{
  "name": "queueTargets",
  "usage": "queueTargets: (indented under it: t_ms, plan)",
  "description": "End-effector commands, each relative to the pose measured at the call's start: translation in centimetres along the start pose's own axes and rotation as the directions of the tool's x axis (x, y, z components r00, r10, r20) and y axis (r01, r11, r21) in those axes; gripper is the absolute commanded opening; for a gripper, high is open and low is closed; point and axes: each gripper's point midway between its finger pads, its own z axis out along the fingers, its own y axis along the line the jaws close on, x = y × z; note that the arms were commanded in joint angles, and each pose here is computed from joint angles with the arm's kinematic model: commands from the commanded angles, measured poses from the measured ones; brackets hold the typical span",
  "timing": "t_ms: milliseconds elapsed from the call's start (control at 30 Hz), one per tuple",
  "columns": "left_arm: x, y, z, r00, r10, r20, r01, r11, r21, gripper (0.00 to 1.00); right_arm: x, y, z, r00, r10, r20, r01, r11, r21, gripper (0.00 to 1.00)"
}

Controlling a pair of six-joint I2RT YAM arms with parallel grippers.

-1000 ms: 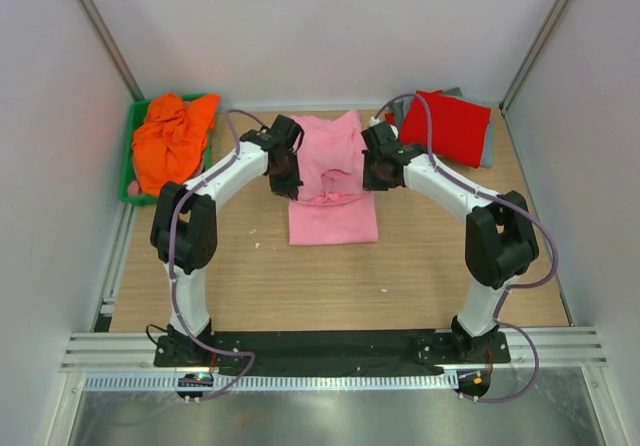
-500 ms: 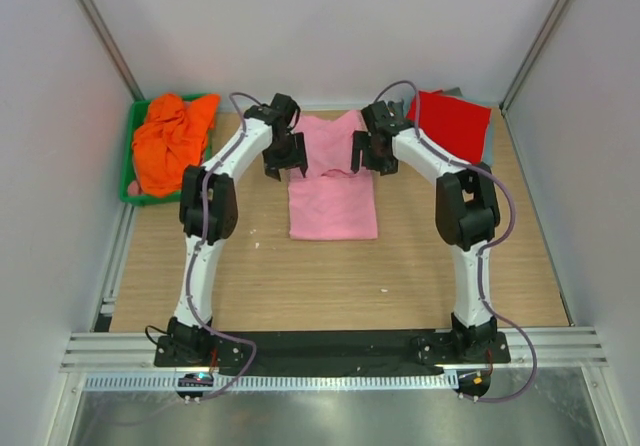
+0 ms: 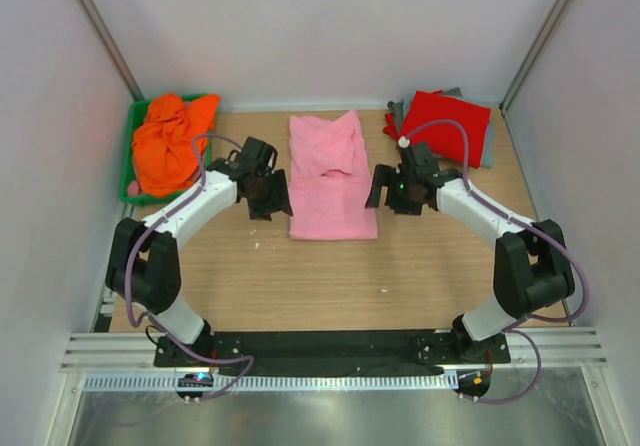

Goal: Fold and stack the t-shirts
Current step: Fold the tshirt

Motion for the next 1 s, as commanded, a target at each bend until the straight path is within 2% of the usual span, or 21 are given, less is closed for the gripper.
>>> queueTargets:
  t_ms: [0,33,67,167,267,433,633,800,900,967]
  plan:
    - [1.3,-2.9,2.2,0.999,-0.037,0.010,0.034,0.983,0.178,0.57,3.8,2.1,1.0,0.996,0.060,-0.067,-0.071,0.980,-0.185,0.87]
    - [1.6,-3.0,2.4,0.999,-0.051,0.005,0.049,0.981,0.187,0.52,4.5,2.3,1.0,0.994,0.069,-0.083,-0.085,0.975,-0.205,0.86]
    - [1.8,-3.1,2.8,0.998,-0.060,0.010,0.056,0.978,0.203,0.37,4.8,2.4,1.1,0.994,0.069,-0.081,-0.086,0.972,-0.221,0.85]
    - [1.4,-4.3,2.9,0.996,-0.085,0.035,0.074,0.966,0.247,0.15,6.2,1.9,1.5,0.991,0.078,-0.111,-0.101,0.970,-0.220,0.79]
    - [1.3,-5.2,3.0,0.995,-0.084,0.045,0.070,0.964,0.256,0.03,6.8,1.7,1.5,0.989,0.086,-0.119,-0.110,0.969,-0.220,0.75]
    - [1.9,-4.9,4.5,0.996,-0.079,0.037,0.069,0.972,0.225,0.01,7.1,1.6,1.3,0.989,0.084,-0.118,-0.109,0.969,-0.220,0.75]
    - [4.5,-2.3,7.4,0.994,-0.109,-0.022,0.111,0.984,0.138,0.00,7.5,1.3,1.2,0.989,0.080,-0.124,-0.105,0.971,-0.214,0.74]
    - [6.8,0.8,8.3,0.988,-0.151,-0.036,0.152,0.988,0.032,0.00,7.3,0.5,0.8,0.993,0.064,-0.102,-0.082,0.981,-0.178,0.75]
    - [7.2,0.9,8.3,0.989,-0.142,-0.049,0.144,0.989,0.031,0.00,7.2,0.6,0.6,0.993,0.063,-0.100,-0.081,0.980,-0.183,0.75]
    - [6.6,0.1,7.5,0.992,-0.122,-0.041,0.124,0.991,0.059,0.11,7.1,0.9,0.4,0.993,0.061,-0.098,-0.078,0.979,-0.191,0.76]
